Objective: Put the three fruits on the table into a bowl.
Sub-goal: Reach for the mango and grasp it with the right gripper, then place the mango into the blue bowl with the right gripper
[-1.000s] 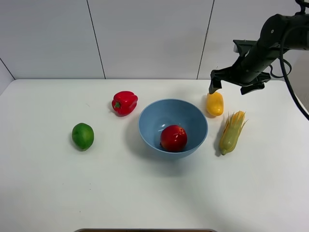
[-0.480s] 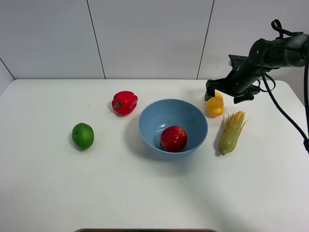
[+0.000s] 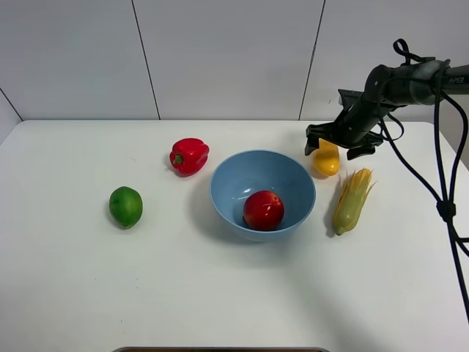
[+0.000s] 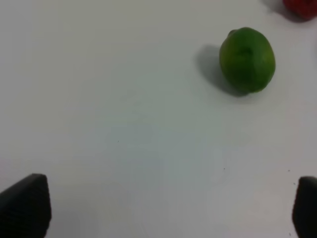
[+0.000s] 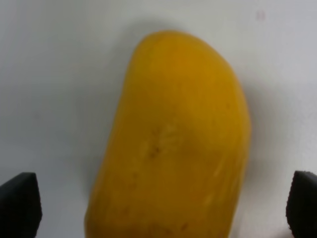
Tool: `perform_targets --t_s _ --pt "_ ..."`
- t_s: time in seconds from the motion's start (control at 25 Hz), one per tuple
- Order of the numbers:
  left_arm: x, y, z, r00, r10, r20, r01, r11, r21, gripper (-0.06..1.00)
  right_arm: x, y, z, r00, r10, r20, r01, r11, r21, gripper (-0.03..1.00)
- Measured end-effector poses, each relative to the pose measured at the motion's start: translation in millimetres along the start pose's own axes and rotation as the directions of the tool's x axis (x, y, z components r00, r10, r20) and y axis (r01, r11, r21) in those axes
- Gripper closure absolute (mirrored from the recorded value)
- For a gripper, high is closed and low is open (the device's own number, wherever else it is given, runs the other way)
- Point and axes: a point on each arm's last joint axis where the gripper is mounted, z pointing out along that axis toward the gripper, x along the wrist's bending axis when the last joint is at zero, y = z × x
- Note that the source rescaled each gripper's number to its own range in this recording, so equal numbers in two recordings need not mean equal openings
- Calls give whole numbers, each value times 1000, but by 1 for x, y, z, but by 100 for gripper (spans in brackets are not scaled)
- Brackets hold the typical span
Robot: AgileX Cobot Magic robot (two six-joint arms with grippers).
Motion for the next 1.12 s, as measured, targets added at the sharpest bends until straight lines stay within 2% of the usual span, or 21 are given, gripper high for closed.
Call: perform_targets --t_s 0.16,0.4,0.52,0.64,0.88,1.0,1.04,1.12 --pt "0 0 0 1000 0 0 0 1000 0 -6 -1 -3 8 1000 21 4 -21 999 29 -1" --pt "0 0 0 1000 0 0 0 1000 0 -6 -3 -7 17 999 40 3 -40 997 62 18" --pt "0 0 0 1000 0 0 0 1000 0 -6 -4 -8 20 999 42 4 -42 997 71 32" --pt "0 0 0 1000 0 0 0 1000 0 -6 -4 -8 22 999 42 5 -42 996 73 51" --pt "0 0 0 1000 0 0 0 1000 0 -6 -4 -8 22 999 46 2 -46 997 70 76" --pt "0 0 0 1000 0 0 0 1000 0 -6 -4 -8 22 999 46 2 -46 997 63 92" --pt "0 0 0 1000 0 0 0 1000 0 -6 -4 -7 22 999 46 2 -46 997 60 96" --pt "0 0 0 1000 0 0 0 1000 0 -6 -4 -7 22 999 46 1 -46 997 55 97"
